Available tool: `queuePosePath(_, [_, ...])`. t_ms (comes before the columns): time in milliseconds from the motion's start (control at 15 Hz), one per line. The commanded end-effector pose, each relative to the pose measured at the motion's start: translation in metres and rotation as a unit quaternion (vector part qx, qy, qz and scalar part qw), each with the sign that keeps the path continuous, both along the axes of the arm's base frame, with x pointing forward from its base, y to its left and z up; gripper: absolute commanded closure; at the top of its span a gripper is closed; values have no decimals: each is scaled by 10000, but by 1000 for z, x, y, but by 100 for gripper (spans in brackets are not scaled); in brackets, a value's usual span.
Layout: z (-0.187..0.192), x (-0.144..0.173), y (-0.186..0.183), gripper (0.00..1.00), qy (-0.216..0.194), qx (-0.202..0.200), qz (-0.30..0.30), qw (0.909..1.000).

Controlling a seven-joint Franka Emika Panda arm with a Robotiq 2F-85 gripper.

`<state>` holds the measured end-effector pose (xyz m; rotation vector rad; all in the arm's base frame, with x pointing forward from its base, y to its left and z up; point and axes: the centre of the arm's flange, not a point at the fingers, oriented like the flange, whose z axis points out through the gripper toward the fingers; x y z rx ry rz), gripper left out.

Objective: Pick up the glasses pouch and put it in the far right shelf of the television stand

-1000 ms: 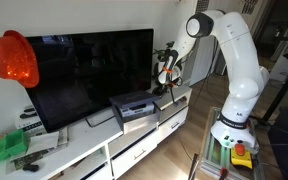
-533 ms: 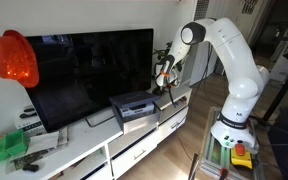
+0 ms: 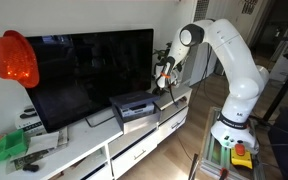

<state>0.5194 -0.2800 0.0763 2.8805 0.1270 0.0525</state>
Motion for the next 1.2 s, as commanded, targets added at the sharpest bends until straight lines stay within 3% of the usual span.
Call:
queuePosePath(0, [-6,-1,-5,0,-194,-373,626,9972])
queuePosePath(600, [-21,-6,-21,0,-71,-464,1576,9864])
queuePosePath(1133, [-29,-10,-28,0,-381,-464,2190,9739])
